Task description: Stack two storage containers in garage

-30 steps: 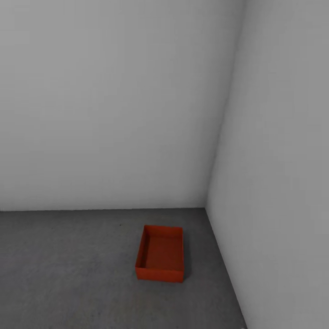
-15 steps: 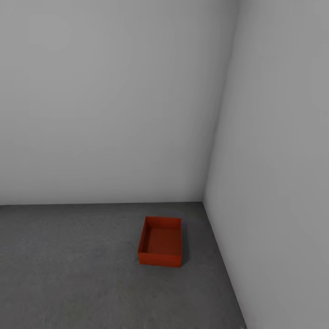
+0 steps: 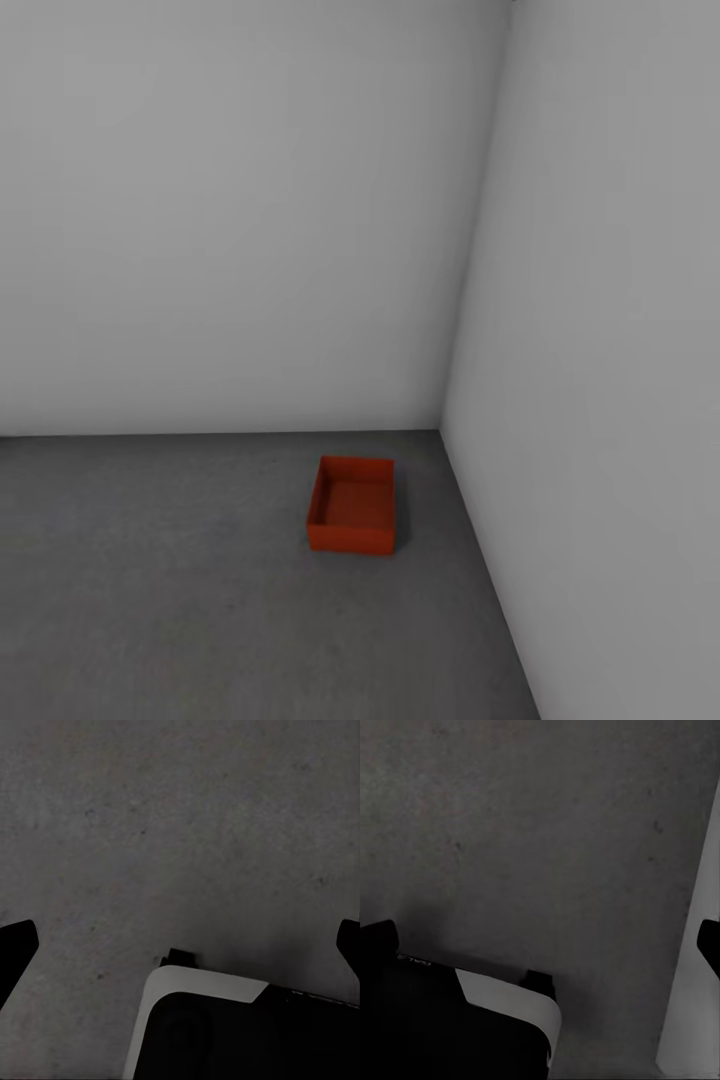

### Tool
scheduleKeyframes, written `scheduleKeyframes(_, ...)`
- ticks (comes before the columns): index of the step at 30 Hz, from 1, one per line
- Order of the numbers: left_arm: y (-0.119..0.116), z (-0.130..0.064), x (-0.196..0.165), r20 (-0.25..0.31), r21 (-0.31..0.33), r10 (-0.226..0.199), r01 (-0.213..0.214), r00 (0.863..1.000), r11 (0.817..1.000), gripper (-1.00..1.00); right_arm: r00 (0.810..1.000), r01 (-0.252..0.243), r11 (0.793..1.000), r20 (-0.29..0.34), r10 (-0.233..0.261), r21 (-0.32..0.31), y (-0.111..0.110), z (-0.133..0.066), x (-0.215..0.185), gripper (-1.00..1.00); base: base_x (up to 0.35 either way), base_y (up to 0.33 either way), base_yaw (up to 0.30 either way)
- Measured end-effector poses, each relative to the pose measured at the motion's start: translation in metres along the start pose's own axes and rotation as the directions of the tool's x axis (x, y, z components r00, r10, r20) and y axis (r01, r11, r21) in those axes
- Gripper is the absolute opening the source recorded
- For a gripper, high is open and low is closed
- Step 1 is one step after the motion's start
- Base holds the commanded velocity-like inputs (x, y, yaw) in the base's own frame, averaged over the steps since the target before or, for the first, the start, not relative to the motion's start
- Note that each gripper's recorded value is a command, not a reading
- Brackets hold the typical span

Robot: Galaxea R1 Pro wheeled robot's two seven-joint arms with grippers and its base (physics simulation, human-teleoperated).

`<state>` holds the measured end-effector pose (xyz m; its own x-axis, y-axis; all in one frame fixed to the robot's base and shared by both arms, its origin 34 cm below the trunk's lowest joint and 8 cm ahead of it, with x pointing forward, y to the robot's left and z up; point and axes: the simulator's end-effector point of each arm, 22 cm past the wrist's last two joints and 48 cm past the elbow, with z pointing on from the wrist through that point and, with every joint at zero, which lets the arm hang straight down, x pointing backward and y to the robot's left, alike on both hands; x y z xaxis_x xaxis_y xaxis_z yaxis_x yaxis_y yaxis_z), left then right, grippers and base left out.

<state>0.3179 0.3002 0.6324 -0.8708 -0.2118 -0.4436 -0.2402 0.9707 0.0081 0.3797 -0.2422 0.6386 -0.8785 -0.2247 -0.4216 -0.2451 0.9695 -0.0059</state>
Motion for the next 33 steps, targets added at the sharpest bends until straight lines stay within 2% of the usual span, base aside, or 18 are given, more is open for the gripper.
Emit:
scheduleKeyframes(21,-0.001,-0.004,-0.007,0.017,0.004,-0.002,0.002,1.0,1.0,1.0,1.0,0.004,1.0,0.017,-0.004,0.002,-0.001,-0.005,-0.007,1.0,-0.329,0.0,0.0)
scheduleKeyframes(33,-0.004,-0.005,-0.014,0.034,0.01,-0.004,0.003,0.999,1.0,1.0,0.999,0.006,1.0,0.036,-0.006,0.006,-0.002,-0.007,-0.015,1.0,-0.045,0.0,0.0)
